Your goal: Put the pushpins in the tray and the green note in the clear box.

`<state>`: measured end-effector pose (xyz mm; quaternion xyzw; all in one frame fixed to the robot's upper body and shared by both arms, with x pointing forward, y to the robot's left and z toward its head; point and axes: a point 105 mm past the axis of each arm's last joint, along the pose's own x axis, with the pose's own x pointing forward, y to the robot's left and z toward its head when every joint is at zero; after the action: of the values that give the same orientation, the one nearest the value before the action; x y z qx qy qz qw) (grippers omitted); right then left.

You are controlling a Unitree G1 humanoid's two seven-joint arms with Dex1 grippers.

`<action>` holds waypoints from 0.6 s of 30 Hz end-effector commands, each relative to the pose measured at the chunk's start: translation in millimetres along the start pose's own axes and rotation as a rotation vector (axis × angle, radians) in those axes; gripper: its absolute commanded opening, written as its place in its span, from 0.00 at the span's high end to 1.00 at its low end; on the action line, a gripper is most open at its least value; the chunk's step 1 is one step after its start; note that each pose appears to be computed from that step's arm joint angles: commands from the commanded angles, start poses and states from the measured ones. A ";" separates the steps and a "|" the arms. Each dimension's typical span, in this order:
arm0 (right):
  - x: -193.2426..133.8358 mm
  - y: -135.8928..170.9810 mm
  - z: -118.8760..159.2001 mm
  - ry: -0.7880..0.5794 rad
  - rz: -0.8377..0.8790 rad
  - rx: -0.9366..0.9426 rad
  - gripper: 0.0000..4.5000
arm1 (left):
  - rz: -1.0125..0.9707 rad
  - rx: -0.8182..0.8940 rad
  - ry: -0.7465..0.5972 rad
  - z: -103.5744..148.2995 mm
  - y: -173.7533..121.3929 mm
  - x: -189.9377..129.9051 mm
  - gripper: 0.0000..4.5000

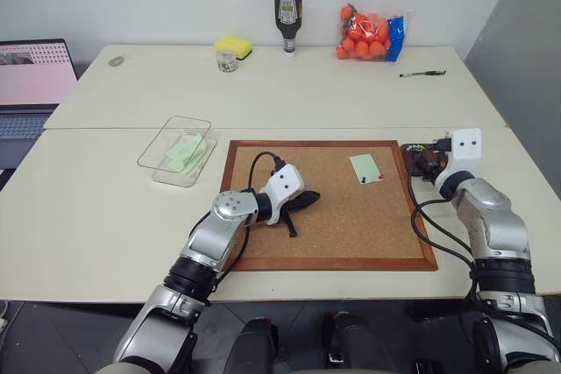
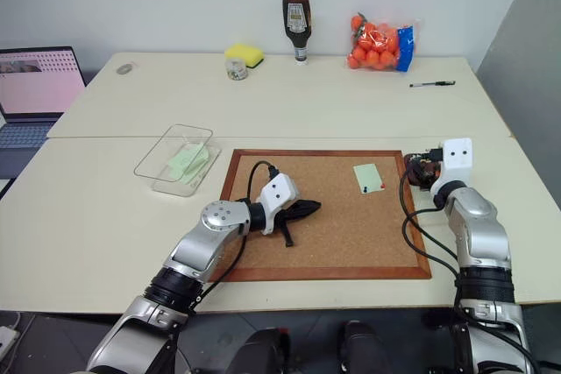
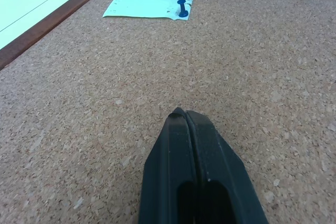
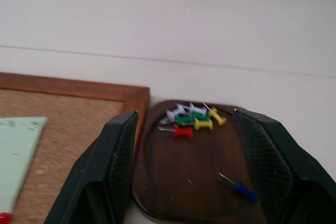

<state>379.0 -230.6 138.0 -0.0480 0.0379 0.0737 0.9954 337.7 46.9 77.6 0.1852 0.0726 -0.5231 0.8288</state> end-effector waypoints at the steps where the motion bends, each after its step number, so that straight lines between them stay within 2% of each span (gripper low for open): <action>1: -12.1 24.8 7.7 -0.024 0.123 -0.047 0.34 | -0.030 -0.024 0.077 -21.3 -8.2 0.9 1.00; 11: -12.8 61.0 -19.4 0.046 0.193 -0.017 0.34 | -0.031 -0.019 0.077 -21.0 -7.5 0.5 1.00; 18: -7.3 65.3 -26.6 0.065 0.195 -0.028 0.34 | -0.028 -0.019 0.078 -21.0 -6.5 -0.4 1.00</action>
<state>356.2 -169.9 93.2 -0.0485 0.0988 0.1729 0.9788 338.2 47.3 77.3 0.1874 0.0714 -0.5239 0.8278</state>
